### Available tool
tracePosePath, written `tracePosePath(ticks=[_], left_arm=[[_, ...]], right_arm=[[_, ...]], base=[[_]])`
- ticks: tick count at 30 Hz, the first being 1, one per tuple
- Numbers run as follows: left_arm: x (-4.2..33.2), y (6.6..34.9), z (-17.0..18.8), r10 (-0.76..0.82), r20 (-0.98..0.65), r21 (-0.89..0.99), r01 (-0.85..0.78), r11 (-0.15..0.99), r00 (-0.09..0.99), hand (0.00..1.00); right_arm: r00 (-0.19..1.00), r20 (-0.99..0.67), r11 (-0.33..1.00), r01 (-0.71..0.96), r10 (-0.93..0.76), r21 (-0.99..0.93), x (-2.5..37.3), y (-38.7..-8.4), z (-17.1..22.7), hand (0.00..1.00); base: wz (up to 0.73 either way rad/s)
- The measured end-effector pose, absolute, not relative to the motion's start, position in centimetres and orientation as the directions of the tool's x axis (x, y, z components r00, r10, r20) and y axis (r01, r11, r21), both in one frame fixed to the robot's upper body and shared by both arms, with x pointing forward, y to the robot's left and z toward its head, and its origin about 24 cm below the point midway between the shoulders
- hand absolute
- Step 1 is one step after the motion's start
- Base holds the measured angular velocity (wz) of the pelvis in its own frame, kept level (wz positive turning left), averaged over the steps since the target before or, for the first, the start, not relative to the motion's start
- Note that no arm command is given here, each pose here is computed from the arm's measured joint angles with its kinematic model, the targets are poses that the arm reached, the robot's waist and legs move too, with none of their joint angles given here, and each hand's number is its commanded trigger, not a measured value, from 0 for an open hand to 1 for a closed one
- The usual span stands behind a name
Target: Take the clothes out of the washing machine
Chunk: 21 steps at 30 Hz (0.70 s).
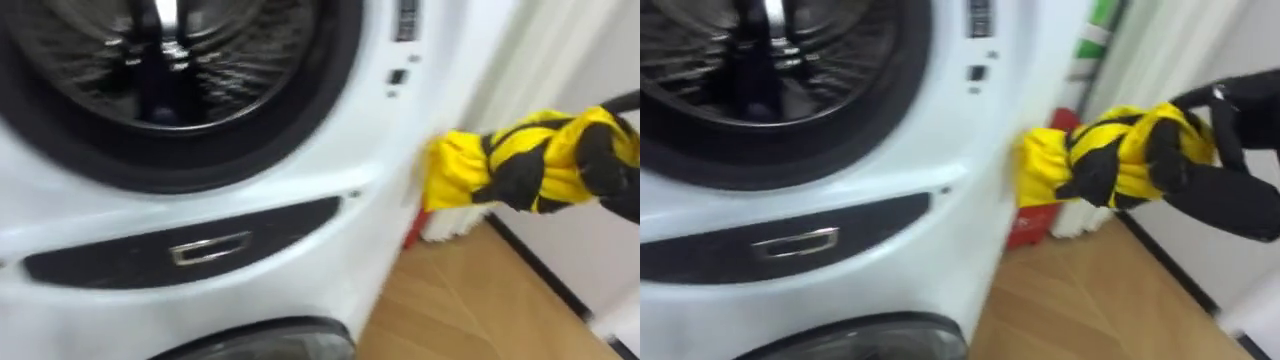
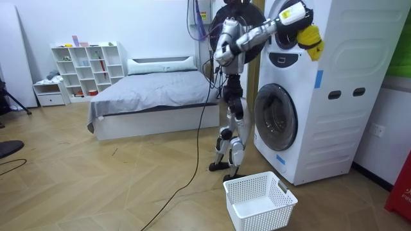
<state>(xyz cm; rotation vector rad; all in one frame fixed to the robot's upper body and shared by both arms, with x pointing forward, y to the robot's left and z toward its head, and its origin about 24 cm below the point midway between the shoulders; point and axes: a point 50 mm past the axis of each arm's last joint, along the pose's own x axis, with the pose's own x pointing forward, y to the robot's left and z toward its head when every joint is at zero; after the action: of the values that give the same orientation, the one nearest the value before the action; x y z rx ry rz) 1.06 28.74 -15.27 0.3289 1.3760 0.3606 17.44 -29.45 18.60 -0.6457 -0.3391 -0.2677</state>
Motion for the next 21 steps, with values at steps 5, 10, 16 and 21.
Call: tracePosePath(ticks=[5,10,16,21], left_arm=[[2.5,29.1,-15.1,0.437,-0.879,0.434,-0.058,0.899,0.19,0.0],[3.4,29.1,-15.1,0.436,-0.876,0.433,-0.06,0.899,0.205,0.0],[4.5,28.5,-15.2,0.39,-0.891,0.396,-0.024,0.918,0.233,0.0],[6.1,27.9,-15.2,0.353,-0.895,0.377,0.04,0.925,0.271,0.0]], right_arm=[[0.864,0.43,0.739,0.467,-0.263,-0.486,16.6,-31.6,19.2,1.0],[0.852,0.415,0.716,0.504,-0.32,-0.483,16.0,-32.5,18.8,1.0],[0.883,0.316,0.721,0.466,-0.347,-0.513,15.7,-33.0,17.3,1.0],[0.957,0.179,0.801,0.288,-0.227,-0.524,17.2,-31.1,14.7,1.0]], base=[[-0.49],[-0.46],[-0.25],[-0.16]])
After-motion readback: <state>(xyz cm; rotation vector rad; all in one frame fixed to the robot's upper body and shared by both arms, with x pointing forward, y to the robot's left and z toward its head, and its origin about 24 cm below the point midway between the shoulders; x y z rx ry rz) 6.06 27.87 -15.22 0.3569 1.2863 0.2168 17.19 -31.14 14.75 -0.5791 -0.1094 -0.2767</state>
